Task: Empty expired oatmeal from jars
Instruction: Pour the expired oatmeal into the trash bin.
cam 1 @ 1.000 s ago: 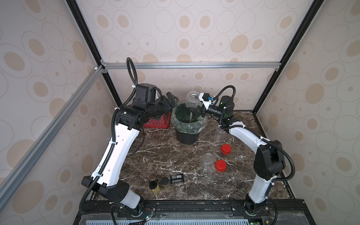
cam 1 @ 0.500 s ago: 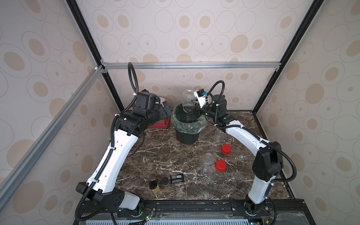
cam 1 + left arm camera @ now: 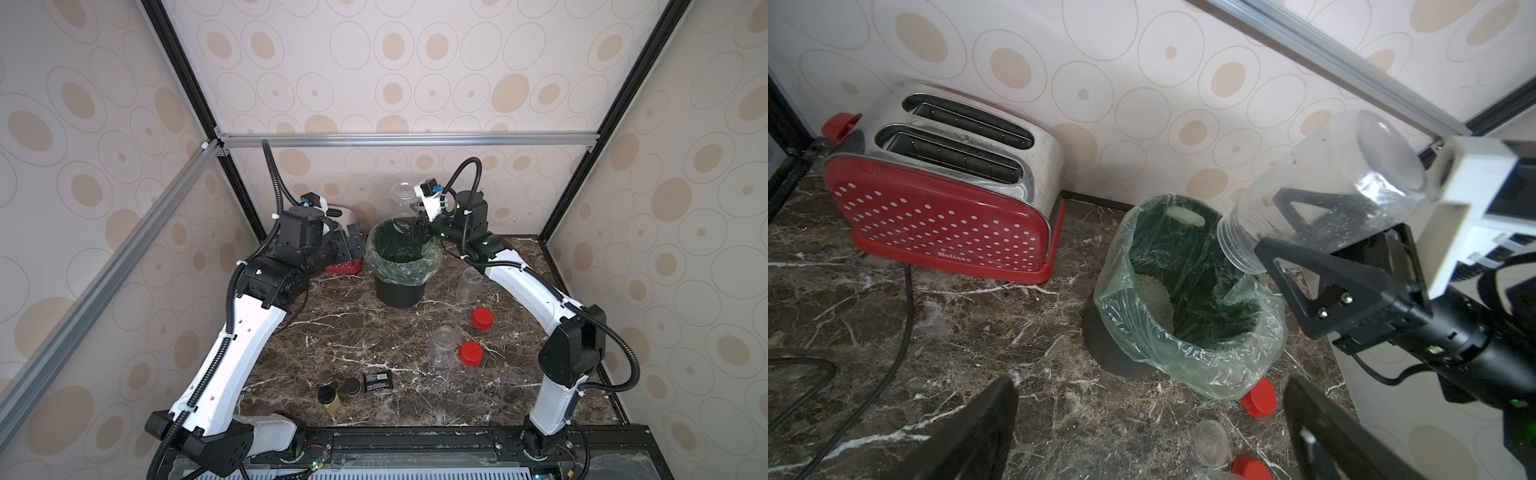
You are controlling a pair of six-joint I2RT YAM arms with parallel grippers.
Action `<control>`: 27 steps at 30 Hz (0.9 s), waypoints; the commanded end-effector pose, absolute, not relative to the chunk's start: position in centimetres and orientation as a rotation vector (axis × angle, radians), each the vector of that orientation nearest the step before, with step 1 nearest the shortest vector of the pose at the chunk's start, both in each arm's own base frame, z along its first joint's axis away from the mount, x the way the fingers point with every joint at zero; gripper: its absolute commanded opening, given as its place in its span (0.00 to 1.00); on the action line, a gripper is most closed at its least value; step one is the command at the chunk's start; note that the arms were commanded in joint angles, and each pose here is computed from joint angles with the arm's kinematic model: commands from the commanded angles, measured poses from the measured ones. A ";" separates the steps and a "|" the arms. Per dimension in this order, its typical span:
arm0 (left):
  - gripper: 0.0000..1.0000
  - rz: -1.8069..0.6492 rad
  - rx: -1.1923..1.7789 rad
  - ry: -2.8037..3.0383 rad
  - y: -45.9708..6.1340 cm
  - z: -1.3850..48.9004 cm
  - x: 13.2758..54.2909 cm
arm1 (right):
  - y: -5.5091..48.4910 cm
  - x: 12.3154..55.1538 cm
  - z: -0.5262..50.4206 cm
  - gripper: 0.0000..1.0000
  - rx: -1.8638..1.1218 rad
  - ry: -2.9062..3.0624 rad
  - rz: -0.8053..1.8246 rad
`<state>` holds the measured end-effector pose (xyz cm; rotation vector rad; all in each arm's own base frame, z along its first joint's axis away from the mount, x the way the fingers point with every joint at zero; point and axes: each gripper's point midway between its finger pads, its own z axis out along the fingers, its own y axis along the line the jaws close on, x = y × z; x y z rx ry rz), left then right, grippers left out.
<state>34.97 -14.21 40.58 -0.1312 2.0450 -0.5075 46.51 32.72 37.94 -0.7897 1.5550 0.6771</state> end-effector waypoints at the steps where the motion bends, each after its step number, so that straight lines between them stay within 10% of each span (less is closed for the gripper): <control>1: 0.99 -0.540 -0.047 1.988 -14.9 41.8 34.8 | 33.8 46.4 36.0 0.22 -0.888 1.547 0.654; 16: 0.99 -0.604 0.053 1.980 -16.5 41.6 34.5 | 34.2 43.6 41.3 0.21 -1.021 1.367 0.626; 27: 0.99 -0.644 0.096 1.985 -17.3 41.2 34.2 | 35.6 43.6 36.0 0.22 -1.172 1.379 0.661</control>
